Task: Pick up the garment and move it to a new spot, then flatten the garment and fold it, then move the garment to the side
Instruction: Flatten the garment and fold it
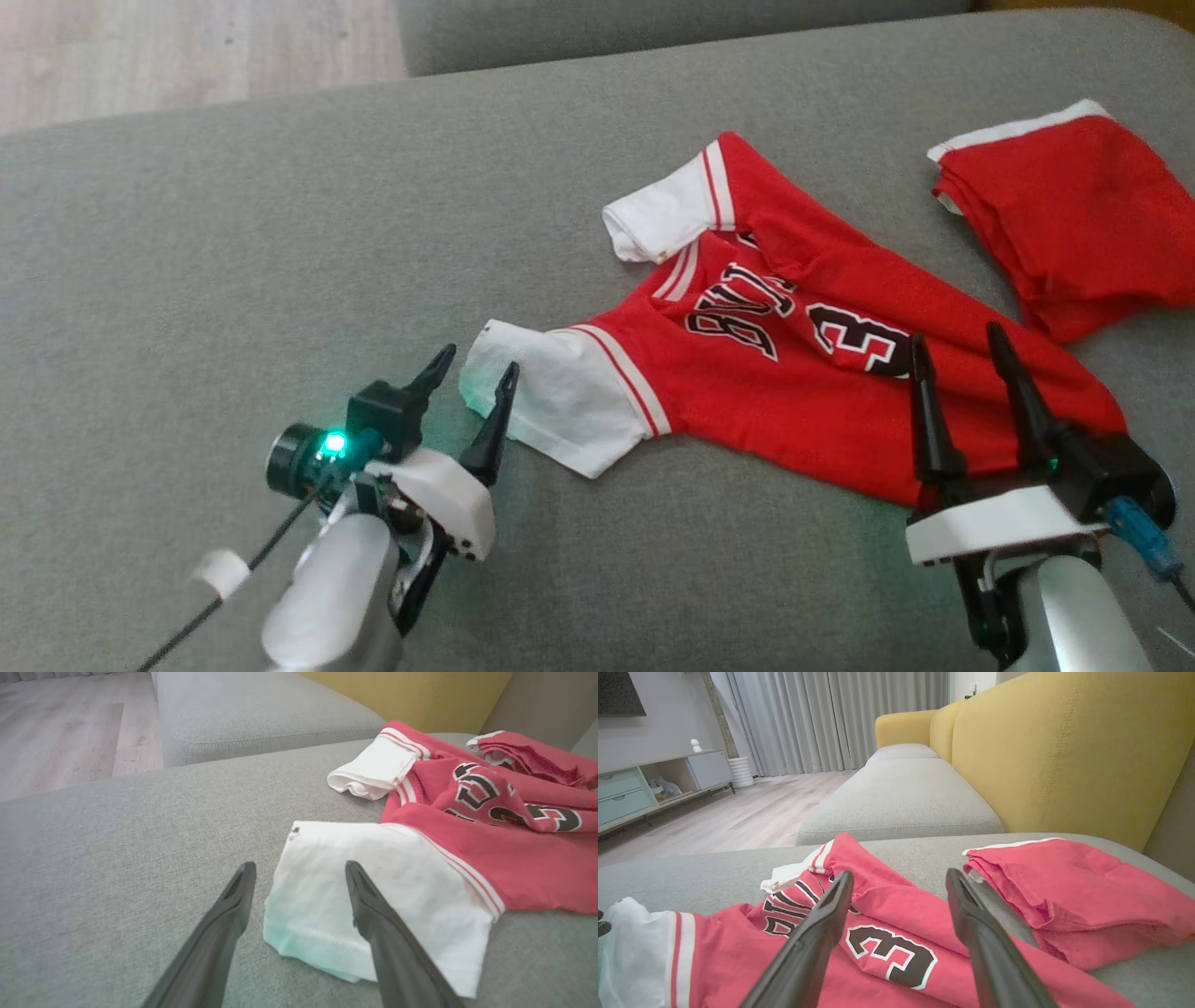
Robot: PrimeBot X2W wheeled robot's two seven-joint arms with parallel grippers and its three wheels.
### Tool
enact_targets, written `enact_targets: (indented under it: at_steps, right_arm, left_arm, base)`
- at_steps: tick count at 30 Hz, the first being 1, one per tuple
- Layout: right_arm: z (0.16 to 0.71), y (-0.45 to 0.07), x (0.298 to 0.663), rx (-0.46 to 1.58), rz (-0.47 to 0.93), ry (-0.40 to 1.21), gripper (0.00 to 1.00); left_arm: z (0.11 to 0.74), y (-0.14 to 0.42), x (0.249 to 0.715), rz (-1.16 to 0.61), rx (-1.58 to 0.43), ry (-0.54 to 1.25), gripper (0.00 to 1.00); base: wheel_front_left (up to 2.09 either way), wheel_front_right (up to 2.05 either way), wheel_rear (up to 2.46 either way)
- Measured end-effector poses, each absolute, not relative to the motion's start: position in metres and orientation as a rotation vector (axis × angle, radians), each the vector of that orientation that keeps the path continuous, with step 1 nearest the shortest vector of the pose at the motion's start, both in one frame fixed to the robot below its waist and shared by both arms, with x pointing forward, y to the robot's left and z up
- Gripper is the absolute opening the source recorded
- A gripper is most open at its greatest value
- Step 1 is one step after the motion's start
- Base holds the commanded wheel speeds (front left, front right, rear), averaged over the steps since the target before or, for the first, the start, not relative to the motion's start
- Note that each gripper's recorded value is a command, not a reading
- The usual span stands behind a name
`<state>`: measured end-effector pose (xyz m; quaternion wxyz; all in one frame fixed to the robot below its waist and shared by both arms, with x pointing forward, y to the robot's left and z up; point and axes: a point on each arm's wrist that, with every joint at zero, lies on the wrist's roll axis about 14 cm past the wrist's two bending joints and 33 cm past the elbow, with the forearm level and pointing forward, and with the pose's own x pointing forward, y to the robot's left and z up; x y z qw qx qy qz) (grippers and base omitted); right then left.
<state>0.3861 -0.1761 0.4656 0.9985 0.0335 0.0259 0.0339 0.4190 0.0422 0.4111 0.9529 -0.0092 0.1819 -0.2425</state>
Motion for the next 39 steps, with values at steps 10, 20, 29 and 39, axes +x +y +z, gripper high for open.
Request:
enact_targets:
  at_steps: [10, 20, 29, 39]
  right_arm:
    - [0.454, -0.187, 0.38, 0.067, 0.033, 0.086, 1.0]
    - [0.46, -0.175, 0.385, 0.072, 0.07, 0.065, 1.0]
    - [0.474, -0.143, 0.391, 0.076, 0.166, 0.026, 1.0]
    - [0.477, -0.112, 0.386, 0.076, 0.258, 0.029, 1.0]
  left_arm:
    - [0.386, 0.016, 0.414, -0.58, -0.058, 0.503, 0.0]
    - [0.406, 0.059, 0.424, -0.505, -0.068, 0.395, 0.0]
    - [0.422, 0.144, 0.417, -0.252, -0.037, 0.3, 0.0]
    - [0.389, 0.167, 0.345, -0.157, -0.087, 0.419, 0.84]
  base:
    - [0.0, 0.0, 0.0]
    - [0.0, 0.0, 0.0]
    - [0.0, 0.0, 0.0]
    - [0.0, 0.0, 0.0]
